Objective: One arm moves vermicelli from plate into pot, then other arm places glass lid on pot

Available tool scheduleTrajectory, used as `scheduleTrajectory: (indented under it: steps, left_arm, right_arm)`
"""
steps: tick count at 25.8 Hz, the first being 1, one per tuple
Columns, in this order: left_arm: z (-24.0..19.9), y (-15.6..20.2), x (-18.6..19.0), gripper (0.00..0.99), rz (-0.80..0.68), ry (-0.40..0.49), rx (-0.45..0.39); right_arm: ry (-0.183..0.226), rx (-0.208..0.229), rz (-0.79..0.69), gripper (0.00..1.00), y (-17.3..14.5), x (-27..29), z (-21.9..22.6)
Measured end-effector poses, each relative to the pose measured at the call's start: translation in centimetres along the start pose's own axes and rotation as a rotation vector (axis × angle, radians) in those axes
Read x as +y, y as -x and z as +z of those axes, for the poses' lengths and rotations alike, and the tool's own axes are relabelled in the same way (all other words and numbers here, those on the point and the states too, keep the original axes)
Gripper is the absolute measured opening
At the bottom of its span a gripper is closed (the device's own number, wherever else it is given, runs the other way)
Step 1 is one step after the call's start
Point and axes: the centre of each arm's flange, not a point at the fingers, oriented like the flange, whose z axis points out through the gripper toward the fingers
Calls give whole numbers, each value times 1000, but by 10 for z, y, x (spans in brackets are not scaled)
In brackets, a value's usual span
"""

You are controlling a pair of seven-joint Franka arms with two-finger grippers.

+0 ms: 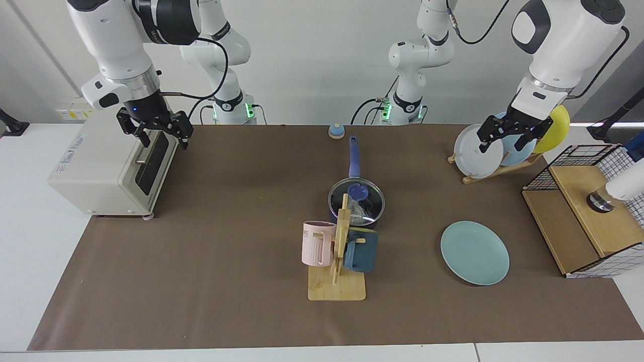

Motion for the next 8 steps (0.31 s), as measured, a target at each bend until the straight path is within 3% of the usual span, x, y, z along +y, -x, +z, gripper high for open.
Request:
scheduleTrajectory:
  steps: [8]
  left_arm:
    - [0, 0, 0, 991, 0, 0, 0]
  right_arm:
    - [-1, 0, -2, 996, 0, -1, 0]
